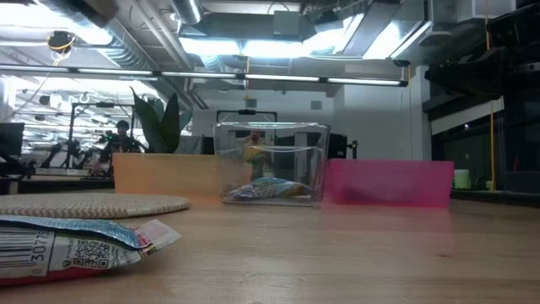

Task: Pick and place Granola Bars by type
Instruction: Put the yellow granola bar into the orange bin

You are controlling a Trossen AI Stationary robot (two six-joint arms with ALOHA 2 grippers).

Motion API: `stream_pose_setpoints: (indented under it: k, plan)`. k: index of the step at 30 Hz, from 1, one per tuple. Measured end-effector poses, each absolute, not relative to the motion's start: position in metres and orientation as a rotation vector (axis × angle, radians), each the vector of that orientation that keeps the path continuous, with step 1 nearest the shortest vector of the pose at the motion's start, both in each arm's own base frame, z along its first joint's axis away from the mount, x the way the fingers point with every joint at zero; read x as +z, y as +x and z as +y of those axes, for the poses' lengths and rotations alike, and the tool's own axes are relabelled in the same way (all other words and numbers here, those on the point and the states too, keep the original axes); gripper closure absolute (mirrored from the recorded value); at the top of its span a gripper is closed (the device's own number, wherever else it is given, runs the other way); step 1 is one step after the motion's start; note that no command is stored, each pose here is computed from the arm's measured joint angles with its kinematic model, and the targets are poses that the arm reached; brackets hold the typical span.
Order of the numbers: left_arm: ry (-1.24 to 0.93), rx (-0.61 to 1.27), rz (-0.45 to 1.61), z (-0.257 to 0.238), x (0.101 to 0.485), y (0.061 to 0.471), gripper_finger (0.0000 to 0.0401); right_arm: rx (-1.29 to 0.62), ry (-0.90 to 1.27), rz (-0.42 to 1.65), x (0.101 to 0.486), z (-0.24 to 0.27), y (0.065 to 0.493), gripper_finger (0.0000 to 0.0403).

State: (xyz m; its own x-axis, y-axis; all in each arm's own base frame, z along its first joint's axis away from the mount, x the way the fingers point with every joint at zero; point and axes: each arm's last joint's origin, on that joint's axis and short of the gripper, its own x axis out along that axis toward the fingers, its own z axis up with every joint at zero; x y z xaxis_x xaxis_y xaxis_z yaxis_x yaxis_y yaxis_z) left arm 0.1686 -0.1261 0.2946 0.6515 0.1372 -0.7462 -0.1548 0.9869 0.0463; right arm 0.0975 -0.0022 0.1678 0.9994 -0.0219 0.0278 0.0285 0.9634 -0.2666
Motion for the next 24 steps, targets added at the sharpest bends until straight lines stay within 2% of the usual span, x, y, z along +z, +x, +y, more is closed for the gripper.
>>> stream_pose_setpoints:
  k: [9,24]
  plan:
    - [-0.044,0.265,0.787,-0.088,0.310,0.173,0.0399,-0.026,-0.270,-0.025,0.168,-0.002,0.098,0.0315]
    - [-0.025,0.543,0.686,-0.022,0.329,0.171,0.0399,-0.025,-0.270,-0.025,0.168,-0.002,0.098,0.0315]
